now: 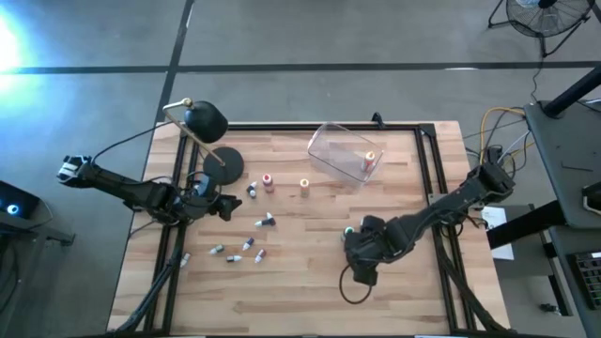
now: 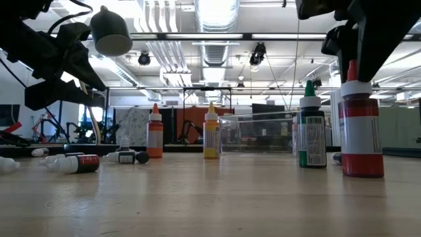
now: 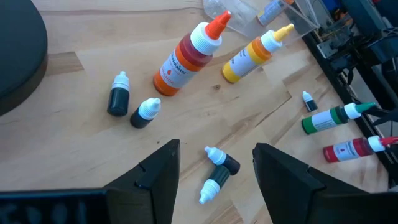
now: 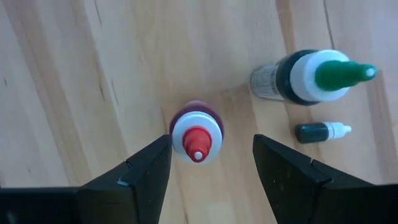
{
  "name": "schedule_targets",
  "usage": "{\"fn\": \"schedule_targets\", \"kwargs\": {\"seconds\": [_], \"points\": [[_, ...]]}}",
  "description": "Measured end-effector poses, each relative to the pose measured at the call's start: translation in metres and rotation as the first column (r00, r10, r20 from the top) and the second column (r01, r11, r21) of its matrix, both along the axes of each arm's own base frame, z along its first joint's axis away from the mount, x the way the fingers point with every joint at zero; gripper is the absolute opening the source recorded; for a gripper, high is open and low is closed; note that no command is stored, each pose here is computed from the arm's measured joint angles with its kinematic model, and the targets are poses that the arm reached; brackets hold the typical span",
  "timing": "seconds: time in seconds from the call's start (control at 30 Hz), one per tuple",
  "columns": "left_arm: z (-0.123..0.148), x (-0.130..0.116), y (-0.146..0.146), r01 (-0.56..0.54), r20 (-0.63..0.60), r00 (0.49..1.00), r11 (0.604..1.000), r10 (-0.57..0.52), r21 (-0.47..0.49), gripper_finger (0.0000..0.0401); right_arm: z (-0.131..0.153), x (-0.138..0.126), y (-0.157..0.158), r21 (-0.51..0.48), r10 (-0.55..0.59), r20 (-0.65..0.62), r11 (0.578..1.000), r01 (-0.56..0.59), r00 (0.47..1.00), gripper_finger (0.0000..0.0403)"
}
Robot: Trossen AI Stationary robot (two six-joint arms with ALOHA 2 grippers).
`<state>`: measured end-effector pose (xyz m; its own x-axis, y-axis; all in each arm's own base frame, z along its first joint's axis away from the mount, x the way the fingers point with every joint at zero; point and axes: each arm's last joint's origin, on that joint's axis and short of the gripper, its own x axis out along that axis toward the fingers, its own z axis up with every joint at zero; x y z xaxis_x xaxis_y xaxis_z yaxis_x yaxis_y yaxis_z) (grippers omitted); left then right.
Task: Pick & Place food coloring
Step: Put the large red food coloring bottle into the transparent bin
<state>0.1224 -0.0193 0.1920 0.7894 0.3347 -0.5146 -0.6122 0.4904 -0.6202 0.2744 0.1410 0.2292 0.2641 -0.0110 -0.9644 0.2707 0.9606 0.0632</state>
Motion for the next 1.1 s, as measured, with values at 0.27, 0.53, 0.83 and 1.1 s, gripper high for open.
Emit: {"fn": "schedule_targets", "kwargs": {"seconds": [0.27,0.53,0.83,1.1], "points": [[0.0,0.0,0.0,0.001,-0.001,1.0,1.0,-0.001,0.002,0.0177,-0.008,0.009,0.005,0.019,0.026,0.037,0.999,-0.027,0.999,0.0219],[0.0,0.0,0.0,0.001,-0.005,1.0,1.0,-0.001,0.004,0.0177,-0.012,0.009,0.005,0.014,0.029,0.011,0.999,-0.029,1.0,0.0219],[-0.001,0.0,0.0,0.001,-0.009,1.0,1.0,-0.001,0.005,0.0177,-0.012,0.009,0.005,0.014,0.026,0.012,1.0,-0.026,1.0,0.0213],[-0.001,0.0,0.0,0.001,-0.009,1.0,1.0,-0.001,0.005,0.0177,-0.012,0.009,0.004,0.011,0.024,0.011,1.0,-0.024,1.0,0.0158]]}}
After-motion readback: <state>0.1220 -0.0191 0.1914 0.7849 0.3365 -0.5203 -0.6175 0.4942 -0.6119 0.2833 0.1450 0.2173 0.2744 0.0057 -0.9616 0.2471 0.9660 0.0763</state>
